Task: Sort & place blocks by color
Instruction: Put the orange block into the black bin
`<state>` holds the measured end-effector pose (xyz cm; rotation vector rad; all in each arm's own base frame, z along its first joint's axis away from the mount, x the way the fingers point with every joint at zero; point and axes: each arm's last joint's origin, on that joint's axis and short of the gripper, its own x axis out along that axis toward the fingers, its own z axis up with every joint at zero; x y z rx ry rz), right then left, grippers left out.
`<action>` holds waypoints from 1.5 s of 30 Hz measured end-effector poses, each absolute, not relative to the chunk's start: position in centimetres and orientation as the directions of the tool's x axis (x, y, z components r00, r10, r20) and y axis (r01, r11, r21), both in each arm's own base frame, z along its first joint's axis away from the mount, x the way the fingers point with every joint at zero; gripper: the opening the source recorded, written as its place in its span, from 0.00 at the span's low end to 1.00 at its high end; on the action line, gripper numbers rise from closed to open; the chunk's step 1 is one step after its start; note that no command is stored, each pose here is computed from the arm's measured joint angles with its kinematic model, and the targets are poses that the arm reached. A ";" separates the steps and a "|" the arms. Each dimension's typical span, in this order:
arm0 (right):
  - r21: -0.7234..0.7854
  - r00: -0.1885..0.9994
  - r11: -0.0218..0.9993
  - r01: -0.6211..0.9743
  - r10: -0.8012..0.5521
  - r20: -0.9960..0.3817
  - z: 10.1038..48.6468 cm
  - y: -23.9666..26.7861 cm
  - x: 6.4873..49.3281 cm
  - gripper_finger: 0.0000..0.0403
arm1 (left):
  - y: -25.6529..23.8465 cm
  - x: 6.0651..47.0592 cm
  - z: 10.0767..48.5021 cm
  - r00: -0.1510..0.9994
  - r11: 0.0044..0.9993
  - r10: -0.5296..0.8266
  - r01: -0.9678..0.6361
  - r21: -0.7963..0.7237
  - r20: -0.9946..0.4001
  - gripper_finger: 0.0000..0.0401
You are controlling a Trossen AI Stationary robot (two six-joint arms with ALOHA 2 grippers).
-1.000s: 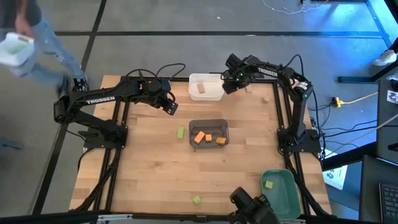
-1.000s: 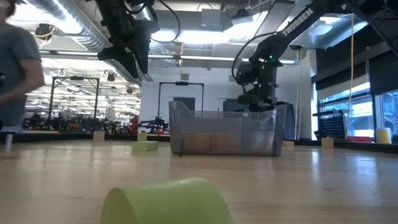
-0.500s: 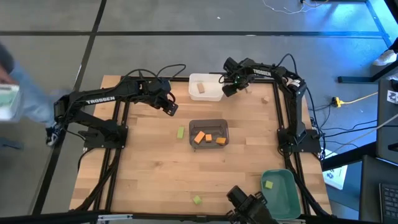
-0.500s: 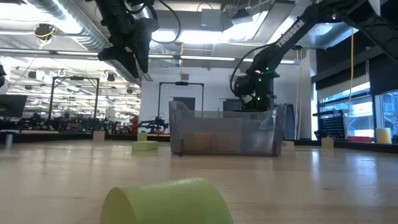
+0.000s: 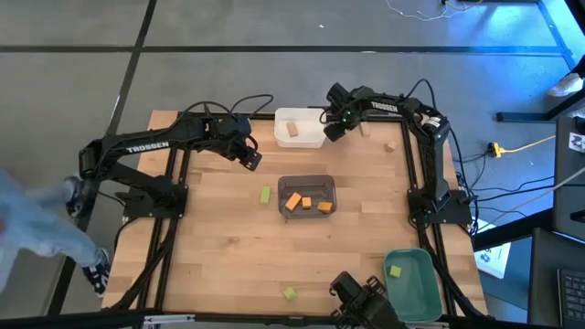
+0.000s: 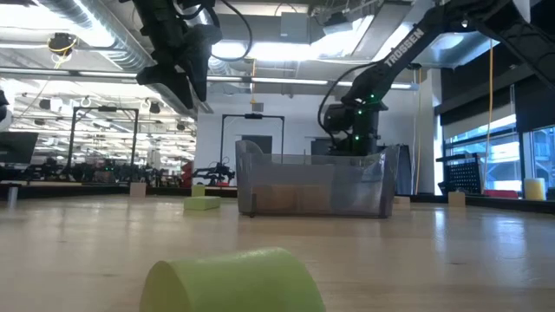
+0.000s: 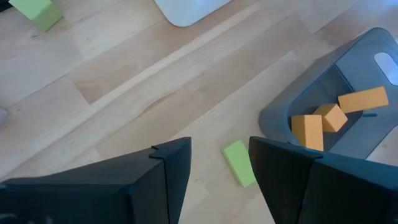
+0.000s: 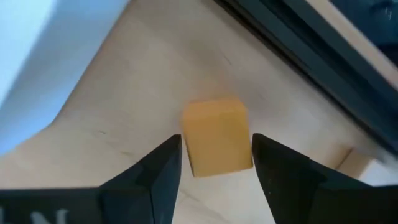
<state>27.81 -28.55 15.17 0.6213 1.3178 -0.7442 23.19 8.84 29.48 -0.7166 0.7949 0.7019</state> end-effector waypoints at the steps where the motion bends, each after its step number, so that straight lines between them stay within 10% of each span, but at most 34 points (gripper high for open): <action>1: -0.013 0.092 0.636 0.772 -0.132 -0.987 15.2 -28.6 27.8 0.49 | 8.8 23.2 29.5 0.510 0.562 0.277 -0.773 -0.293 -0.814 0.38; 26: -0.016 0.104 0.662 0.749 -0.141 -0.985 15.6 -28.6 27.8 0.32 | 8.8 23.2 29.5 0.511 0.565 0.276 -0.771 -0.293 -0.814 0.38; 45: 0.058 0.034 0.884 0.464 0.047 -0.998 26.2 -20.9 32.8 0.32 | 8.7 23.2 29.5 0.517 0.609 0.255 -0.742 -0.279 -0.817 0.38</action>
